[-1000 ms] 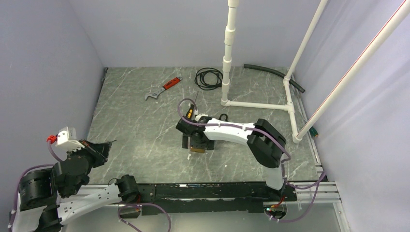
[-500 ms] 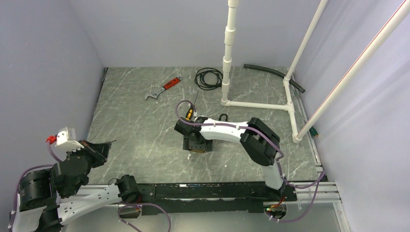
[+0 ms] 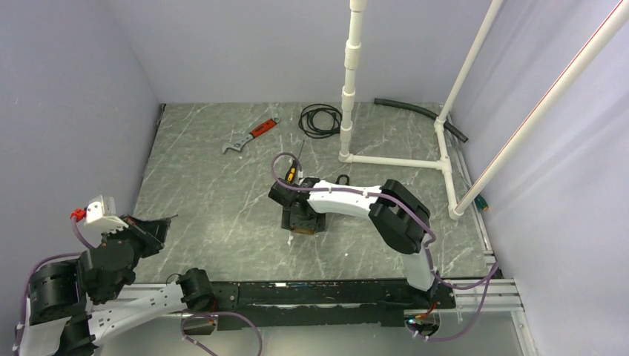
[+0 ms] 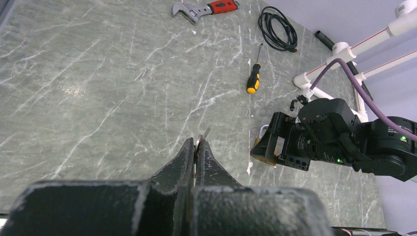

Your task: Unlock with the key

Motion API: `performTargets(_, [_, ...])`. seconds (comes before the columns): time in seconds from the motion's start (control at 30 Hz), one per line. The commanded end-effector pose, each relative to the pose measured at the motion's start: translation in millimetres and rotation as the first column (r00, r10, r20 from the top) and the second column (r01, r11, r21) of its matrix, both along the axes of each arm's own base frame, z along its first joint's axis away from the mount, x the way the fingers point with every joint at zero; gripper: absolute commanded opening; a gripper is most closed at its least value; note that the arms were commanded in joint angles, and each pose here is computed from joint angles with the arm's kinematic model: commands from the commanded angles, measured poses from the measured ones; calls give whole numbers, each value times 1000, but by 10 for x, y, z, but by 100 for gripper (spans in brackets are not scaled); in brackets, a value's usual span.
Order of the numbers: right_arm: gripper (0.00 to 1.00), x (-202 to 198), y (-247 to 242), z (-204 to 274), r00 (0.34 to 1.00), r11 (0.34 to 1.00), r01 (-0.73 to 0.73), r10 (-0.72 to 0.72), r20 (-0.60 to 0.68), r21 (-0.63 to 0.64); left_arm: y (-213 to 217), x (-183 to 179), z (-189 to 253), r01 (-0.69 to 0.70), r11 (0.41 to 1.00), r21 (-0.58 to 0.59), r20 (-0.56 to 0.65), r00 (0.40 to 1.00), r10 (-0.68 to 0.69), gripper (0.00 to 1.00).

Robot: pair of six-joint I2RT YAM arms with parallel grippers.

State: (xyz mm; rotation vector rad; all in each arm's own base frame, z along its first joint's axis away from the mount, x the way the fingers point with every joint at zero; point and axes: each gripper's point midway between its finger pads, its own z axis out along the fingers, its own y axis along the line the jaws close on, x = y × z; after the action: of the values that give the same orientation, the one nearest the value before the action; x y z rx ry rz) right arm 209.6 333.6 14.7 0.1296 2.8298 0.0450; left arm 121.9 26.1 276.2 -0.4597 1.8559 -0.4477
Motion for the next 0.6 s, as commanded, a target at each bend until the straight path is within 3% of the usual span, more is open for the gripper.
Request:
performTargets(0.0, [81,135,-56,-166,1000,1000,26,-26,10,0,-9,15,28,-6,1000,-11,13,1000,6,0])
performTargets(0.4, [75,96,-94,-260,1000,1000,6,-6,-8,-1,-6,17,27,-11,1000,-13,12,1000,11,0])
performTargets(0.57, [59,40,-70,-223,1000,999,-5,6,-11,37,-9,18,25,-12,1000,-10,10,1000,12,0])
